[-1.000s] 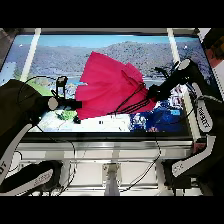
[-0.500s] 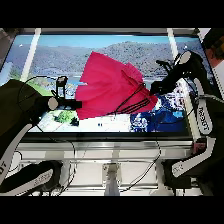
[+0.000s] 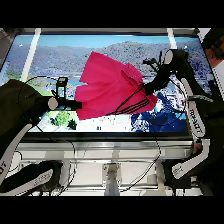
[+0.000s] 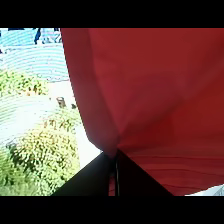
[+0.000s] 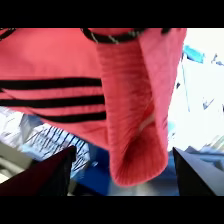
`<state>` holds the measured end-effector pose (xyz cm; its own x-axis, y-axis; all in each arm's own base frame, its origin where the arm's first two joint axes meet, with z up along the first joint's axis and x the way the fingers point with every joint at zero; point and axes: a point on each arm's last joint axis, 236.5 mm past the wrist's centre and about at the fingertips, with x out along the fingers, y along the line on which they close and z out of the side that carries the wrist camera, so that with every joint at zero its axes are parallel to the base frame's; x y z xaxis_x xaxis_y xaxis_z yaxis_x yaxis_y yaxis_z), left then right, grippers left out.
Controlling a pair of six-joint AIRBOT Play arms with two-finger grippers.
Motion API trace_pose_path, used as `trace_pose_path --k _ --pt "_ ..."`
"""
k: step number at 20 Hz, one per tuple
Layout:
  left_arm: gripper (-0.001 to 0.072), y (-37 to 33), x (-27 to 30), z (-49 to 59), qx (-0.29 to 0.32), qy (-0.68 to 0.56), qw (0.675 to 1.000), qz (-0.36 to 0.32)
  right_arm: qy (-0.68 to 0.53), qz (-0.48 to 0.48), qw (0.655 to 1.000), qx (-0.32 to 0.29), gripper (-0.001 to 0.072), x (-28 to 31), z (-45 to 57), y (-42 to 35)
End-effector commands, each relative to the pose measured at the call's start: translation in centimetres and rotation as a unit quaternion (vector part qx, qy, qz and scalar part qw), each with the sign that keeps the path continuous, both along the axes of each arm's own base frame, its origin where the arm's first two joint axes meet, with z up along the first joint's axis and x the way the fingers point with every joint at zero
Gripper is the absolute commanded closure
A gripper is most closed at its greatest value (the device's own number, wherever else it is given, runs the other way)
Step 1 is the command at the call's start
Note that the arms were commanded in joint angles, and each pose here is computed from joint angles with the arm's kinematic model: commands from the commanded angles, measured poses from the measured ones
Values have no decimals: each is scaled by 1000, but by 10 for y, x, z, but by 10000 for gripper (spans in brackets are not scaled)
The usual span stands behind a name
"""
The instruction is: Fold the clothes and pants, and hang the long-sleeved shirts on hangers.
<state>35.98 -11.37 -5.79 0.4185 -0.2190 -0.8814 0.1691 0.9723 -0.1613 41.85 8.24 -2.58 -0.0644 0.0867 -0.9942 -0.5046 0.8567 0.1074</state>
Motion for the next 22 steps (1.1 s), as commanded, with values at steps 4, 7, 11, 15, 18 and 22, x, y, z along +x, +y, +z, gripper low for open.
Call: trace_pose_path --k 4,7,11,15,18,22 --pt "699 0 -5 -2 7 8 1000 -15 -2 37 999 -35 28 1 -12 -7" --pt "698 0 -5 -2 7 8 1000 -15 22 42 998 -39 28 -13 -25 -7" --pt "699 0 -5 -2 7 9 1000 -15 46 56 996 -42 29 -27 -39 -8" --pt "699 0 -5 -2 7 9 1000 -15 29 56 997 -42 323 -19 -41 -8" --pt "699 0 -3 -1 9 2 1000 -17 31 53 997 -42 695 -19 -41 -9" --pt "700 -1 12 7 7 -34 999 -17 42 -72 996 -20 701 -19 -39 -6"
